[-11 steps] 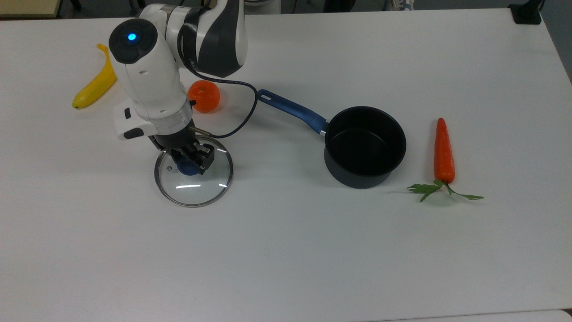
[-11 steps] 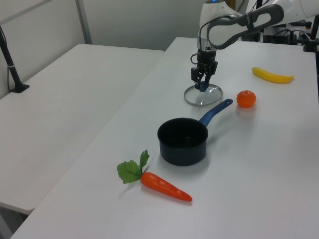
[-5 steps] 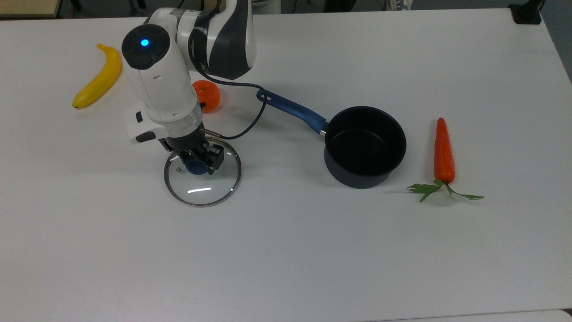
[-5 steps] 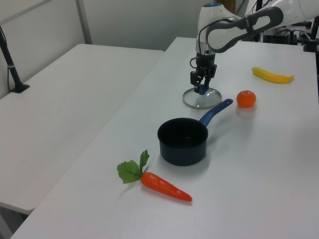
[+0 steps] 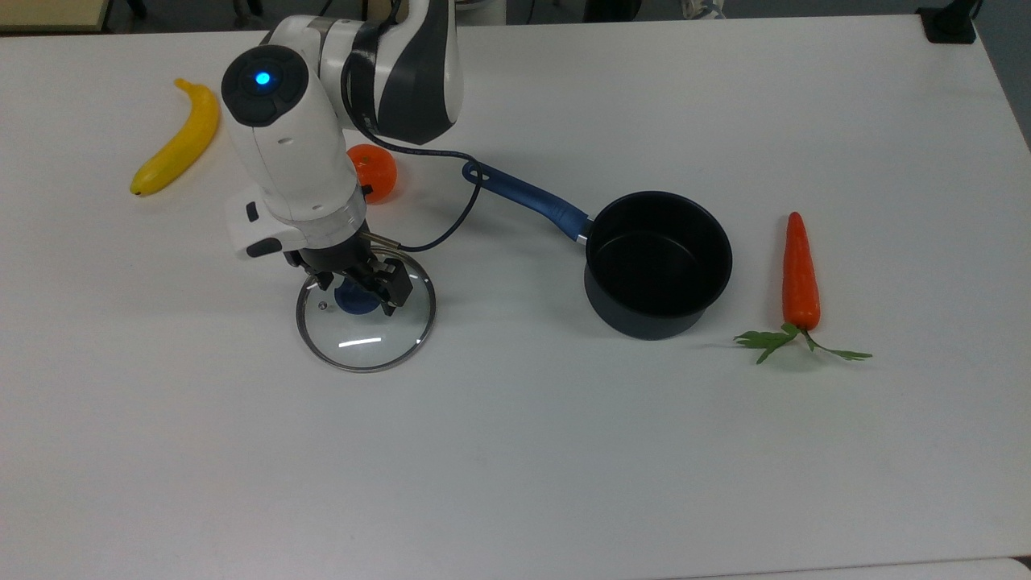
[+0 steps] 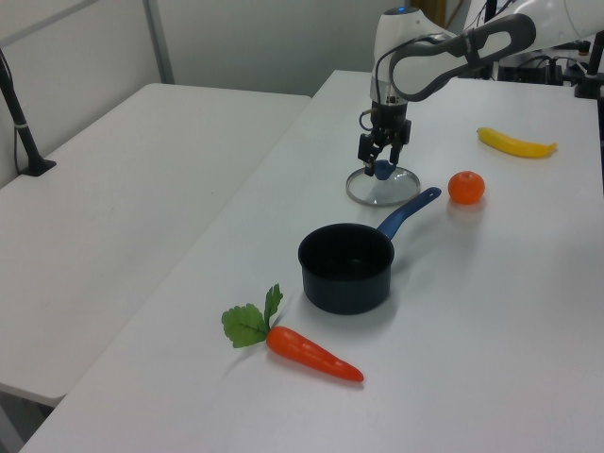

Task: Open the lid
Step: 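Open the gripper, release the knob and raise the gripper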

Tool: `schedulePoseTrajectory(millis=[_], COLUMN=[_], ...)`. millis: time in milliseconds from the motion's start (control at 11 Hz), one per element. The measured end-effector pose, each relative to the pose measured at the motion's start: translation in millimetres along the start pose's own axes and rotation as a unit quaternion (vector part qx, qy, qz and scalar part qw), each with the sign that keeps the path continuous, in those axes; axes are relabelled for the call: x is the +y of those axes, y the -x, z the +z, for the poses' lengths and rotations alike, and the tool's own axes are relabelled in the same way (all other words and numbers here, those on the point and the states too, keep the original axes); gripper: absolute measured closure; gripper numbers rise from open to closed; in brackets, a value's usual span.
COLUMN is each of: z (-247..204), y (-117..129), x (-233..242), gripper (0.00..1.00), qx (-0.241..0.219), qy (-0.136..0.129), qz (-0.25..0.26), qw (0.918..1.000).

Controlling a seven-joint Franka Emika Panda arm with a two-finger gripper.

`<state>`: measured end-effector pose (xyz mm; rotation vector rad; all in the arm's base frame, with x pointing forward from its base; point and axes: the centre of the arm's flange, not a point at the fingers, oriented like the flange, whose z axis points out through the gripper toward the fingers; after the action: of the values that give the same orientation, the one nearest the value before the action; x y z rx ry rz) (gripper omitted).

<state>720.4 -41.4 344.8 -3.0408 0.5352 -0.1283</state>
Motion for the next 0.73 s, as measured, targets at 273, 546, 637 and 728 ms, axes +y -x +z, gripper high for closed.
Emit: schedulePoseTrajectory(millis=[273, 546, 637, 728], z=[-58.2, -144.5, -164.0, -179.4], y=[-0.4, 27.3, 38.1, 49.0], x=[-3.9, 0.1, 2.1, 2.4], gripper=[0.00, 0.00, 0.00, 0.00], qx=[0.022, -0.004, -0.019, -0.035], qy=[-0.007, 0.001, 0.002, 0.004], qz=[-0.005, -0.014, -0.015, -0.018], qw=[0.9997, 0.9999, 0.9997, 0.9992])
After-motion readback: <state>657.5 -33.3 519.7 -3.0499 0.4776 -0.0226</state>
